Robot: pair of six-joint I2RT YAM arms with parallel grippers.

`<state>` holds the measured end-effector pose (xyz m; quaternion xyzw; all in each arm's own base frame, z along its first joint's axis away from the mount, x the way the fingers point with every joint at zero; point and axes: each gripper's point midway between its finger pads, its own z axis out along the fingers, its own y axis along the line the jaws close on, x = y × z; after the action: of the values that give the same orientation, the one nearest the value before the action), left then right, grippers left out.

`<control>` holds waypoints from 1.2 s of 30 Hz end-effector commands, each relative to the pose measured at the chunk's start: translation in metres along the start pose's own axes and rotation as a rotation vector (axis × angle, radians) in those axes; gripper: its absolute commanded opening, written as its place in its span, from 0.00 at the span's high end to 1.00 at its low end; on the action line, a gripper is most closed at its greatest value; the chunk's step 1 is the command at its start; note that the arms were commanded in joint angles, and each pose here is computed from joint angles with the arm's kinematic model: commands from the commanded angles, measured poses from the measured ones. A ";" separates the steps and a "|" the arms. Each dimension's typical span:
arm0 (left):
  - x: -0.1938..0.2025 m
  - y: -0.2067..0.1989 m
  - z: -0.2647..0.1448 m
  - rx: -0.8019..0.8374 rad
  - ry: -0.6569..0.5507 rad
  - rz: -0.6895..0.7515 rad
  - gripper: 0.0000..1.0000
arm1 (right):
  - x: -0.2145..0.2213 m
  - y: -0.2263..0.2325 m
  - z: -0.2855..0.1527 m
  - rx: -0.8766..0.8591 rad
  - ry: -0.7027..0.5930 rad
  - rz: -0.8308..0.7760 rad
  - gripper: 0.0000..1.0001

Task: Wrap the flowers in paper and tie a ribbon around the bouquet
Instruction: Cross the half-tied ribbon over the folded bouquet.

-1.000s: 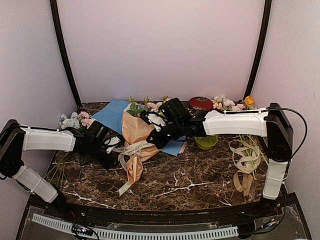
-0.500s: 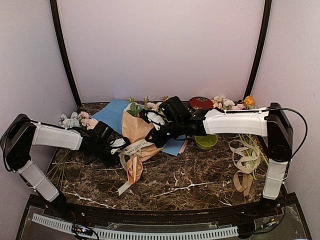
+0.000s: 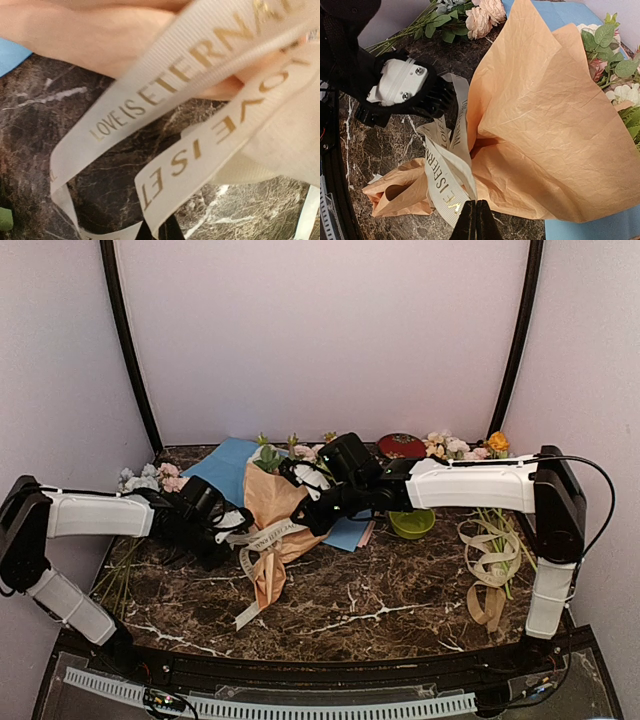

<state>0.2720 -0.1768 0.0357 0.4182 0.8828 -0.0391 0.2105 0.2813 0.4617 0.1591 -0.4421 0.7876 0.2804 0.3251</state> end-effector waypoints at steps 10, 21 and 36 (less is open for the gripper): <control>-0.095 -0.044 -0.156 0.190 -0.676 0.121 1.00 | -0.025 -0.005 -0.007 0.022 -0.061 -0.016 1.00; -0.137 -0.141 -0.214 0.524 -0.967 0.312 1.00 | -0.038 -0.014 0.002 0.030 -0.071 0.013 1.00; -0.172 -0.218 -0.151 0.519 -0.895 0.483 1.00 | -0.049 -0.020 -0.004 0.036 -0.092 0.038 1.00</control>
<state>0.1406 -0.3911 0.2052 0.5923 0.5638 -0.4092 0.4047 0.3123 0.4719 0.1752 -0.4153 0.7933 0.2838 0.3429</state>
